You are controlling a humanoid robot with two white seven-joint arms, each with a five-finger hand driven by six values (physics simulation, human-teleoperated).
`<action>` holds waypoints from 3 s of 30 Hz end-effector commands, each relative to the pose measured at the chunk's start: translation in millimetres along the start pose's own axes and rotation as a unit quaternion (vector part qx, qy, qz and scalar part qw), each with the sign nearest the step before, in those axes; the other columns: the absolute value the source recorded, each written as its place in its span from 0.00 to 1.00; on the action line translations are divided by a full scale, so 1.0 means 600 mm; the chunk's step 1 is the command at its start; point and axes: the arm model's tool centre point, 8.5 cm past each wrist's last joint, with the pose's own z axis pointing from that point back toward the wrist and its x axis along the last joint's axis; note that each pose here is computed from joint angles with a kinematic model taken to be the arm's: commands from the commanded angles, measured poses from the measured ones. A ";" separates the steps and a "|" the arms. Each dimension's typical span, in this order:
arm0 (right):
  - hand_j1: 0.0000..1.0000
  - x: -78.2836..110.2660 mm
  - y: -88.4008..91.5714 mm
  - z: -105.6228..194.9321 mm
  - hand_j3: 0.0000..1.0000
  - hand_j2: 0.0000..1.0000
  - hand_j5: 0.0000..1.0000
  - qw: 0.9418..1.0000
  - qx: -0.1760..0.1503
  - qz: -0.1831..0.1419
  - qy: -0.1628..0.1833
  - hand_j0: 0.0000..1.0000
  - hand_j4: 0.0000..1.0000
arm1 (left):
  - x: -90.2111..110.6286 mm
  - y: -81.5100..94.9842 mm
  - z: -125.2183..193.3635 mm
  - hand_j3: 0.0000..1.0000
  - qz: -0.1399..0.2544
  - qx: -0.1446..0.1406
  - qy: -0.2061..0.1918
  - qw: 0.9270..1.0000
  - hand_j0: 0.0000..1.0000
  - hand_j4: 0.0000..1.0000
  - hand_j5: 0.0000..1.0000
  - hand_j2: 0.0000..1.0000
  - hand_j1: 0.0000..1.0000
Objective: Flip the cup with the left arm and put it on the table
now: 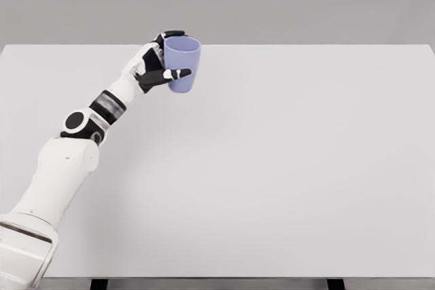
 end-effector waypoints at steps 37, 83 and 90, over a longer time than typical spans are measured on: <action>1.00 0.000 0.000 0.000 1.00 1.00 1.00 1.000 0.000 0.000 0.000 1.00 1.00 | -0.056 -0.027 0.026 0.97 0.000 -0.006 0.019 1.000 0.97 0.97 0.97 0.97 0.97; 1.00 0.000 0.000 0.000 1.00 1.00 1.00 1.000 0.000 0.000 0.000 1.00 1.00 | 0.293 0.195 0.178 1.00 -0.500 -0.077 0.111 0.856 1.00 1.00 1.00 1.00 1.00; 1.00 0.000 0.000 0.000 1.00 1.00 1.00 1.000 0.000 0.000 0.000 1.00 1.00 | 0.347 0.188 0.205 1.00 -0.585 -0.145 0.163 0.782 1.00 1.00 1.00 1.00 1.00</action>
